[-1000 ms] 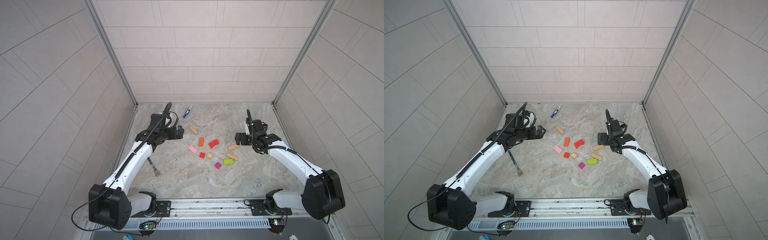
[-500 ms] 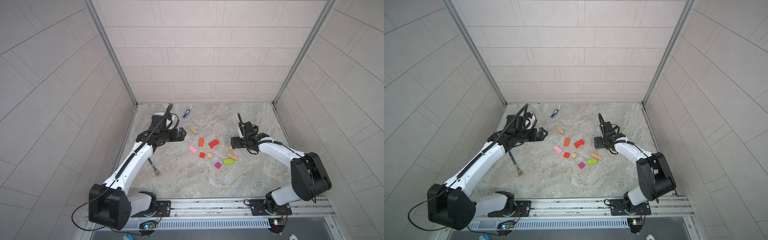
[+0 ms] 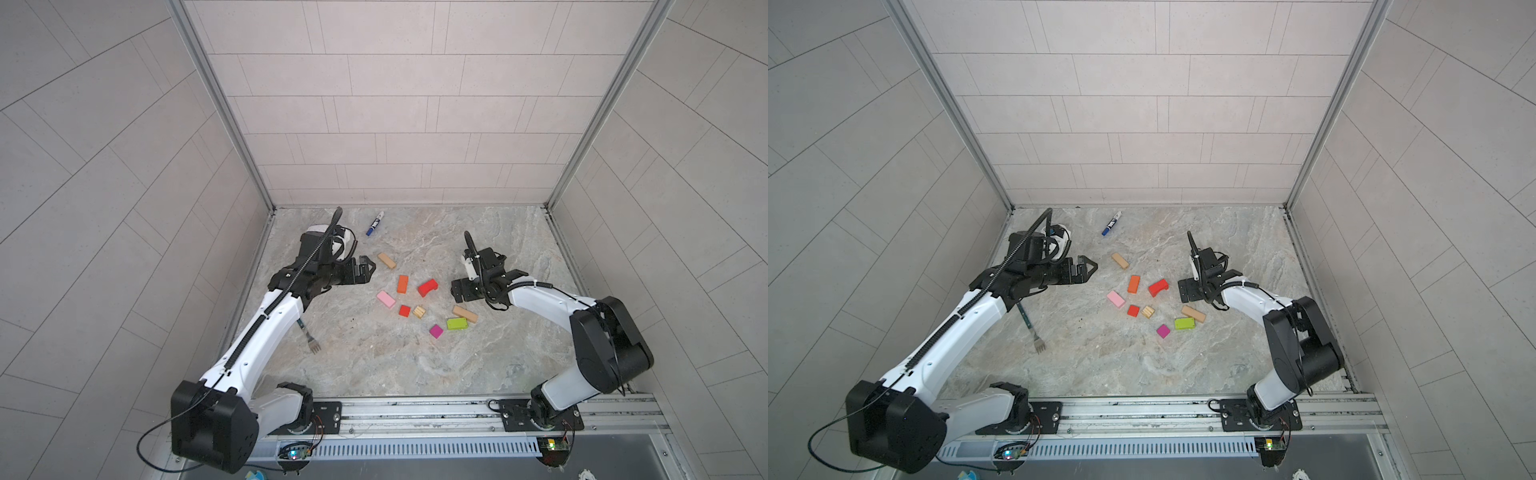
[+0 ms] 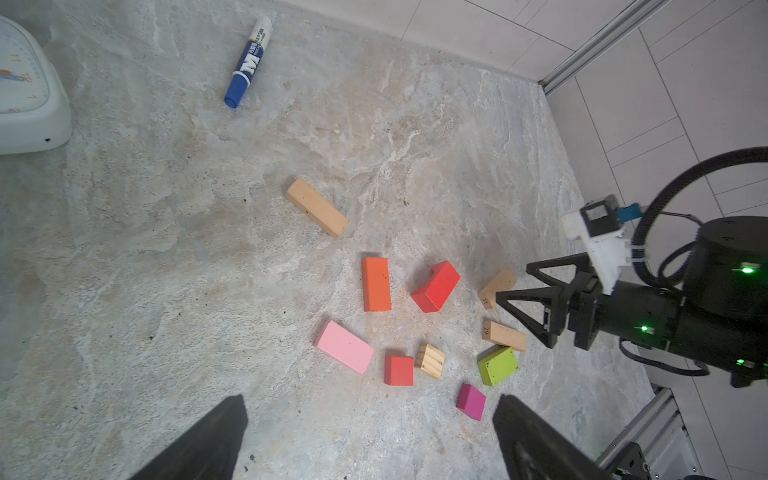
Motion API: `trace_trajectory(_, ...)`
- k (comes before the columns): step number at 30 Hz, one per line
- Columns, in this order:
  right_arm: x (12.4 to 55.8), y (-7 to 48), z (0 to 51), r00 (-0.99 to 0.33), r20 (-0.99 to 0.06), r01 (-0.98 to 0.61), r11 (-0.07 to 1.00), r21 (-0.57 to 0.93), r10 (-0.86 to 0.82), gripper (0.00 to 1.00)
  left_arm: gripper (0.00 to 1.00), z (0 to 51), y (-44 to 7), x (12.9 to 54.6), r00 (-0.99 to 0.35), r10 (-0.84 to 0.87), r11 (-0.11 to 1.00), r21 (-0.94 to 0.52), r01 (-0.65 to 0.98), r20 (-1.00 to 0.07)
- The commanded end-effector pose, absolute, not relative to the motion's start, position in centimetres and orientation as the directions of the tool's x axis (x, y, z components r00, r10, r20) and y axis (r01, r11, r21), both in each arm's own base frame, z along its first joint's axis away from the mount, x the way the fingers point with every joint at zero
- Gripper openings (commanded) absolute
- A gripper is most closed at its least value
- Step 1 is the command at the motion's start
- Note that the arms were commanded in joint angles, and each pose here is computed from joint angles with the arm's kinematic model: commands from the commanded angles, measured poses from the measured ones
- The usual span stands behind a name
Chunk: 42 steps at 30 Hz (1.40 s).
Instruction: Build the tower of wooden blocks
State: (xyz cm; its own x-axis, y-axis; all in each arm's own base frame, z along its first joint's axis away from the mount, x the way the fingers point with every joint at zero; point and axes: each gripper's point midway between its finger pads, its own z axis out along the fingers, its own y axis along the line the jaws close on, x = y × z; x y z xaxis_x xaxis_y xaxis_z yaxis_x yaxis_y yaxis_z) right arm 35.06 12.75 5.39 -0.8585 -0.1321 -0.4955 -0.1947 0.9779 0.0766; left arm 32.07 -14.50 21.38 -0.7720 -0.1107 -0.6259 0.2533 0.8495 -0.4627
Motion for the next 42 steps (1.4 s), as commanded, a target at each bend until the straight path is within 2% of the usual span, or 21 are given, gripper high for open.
trace_trajectory(1,35.0,12.9,5.2,-0.87,-0.466,-0.213,0.975,0.059,-0.162,0.97,0.99,21.7,-15.3,31.9,-0.78,-0.118,0.825,-0.498,0.267,-0.614)
trace_trajectory(10,35.4,12.2,6.2,-0.874,-0.437,-0.234,0.972,-0.006,-0.213,0.96,0.98,22.8,-15.9,30.7,-0.755,-0.086,0.817,-0.48,0.32,-0.65)
trace_trajectory(14,35.4,12.0,5.6,-0.891,-0.382,-0.252,0.967,-0.032,-0.244,0.95,0.98,22.4,-15.9,30.5,-0.758,-0.07,0.823,-0.466,0.324,-0.649)
trace_trajectory(32,34.9,12.0,3.0,-0.922,-0.315,-0.238,0.971,-0.004,-0.227,0.86,0.99,21.9,-15.8,30.5,-0.768,-0.052,0.833,-0.452,0.319,-0.639)
trace_trajectory(39,35.1,12.4,2.6,-0.922,-0.329,-0.225,0.974,0.024,-0.205,0.83,0.99,21.3,-16.5,30.5,-0.79,-0.06,0.813,-0.489,0.316,-0.61)
trace_trajectory(42,35.3,12.6,2.3,-0.924,-0.328,-0.218,0.976,0.031,-0.196,0.78,0.99,21.1,-16.3,30.3,-0.796,-0.059,0.817,-0.488,0.308,-0.603)
